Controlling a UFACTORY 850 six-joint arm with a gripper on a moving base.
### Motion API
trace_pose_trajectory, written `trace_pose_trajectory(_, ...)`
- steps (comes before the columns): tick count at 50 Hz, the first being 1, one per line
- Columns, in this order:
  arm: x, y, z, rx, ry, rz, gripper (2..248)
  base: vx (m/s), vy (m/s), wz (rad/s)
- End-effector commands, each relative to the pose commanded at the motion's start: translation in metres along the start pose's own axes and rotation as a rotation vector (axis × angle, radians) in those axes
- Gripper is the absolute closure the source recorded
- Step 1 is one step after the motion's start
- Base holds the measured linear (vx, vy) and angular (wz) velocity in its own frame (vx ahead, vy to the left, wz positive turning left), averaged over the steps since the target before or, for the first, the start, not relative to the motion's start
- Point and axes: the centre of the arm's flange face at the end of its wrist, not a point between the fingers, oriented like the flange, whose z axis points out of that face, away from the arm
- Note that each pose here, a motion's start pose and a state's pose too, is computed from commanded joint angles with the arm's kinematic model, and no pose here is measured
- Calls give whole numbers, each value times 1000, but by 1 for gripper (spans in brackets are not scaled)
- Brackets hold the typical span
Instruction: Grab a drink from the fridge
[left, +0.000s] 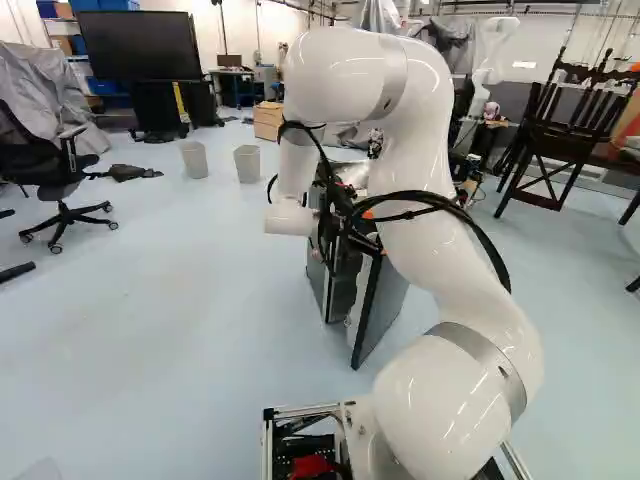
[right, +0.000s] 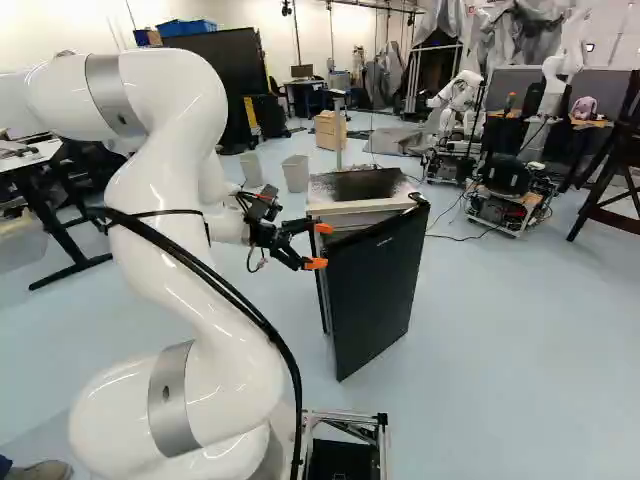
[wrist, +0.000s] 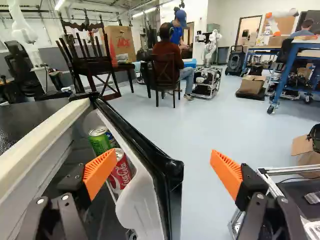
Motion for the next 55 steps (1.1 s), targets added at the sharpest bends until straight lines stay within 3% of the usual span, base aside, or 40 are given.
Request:
trace_pose_trajectory(30, 0, -10, 17, -35, -34, 18, 3, 0, 0, 0)
trace_pose_trajectory(55, 0, -21, 49, -107, -99, 46, 3, 0, 0, 0)
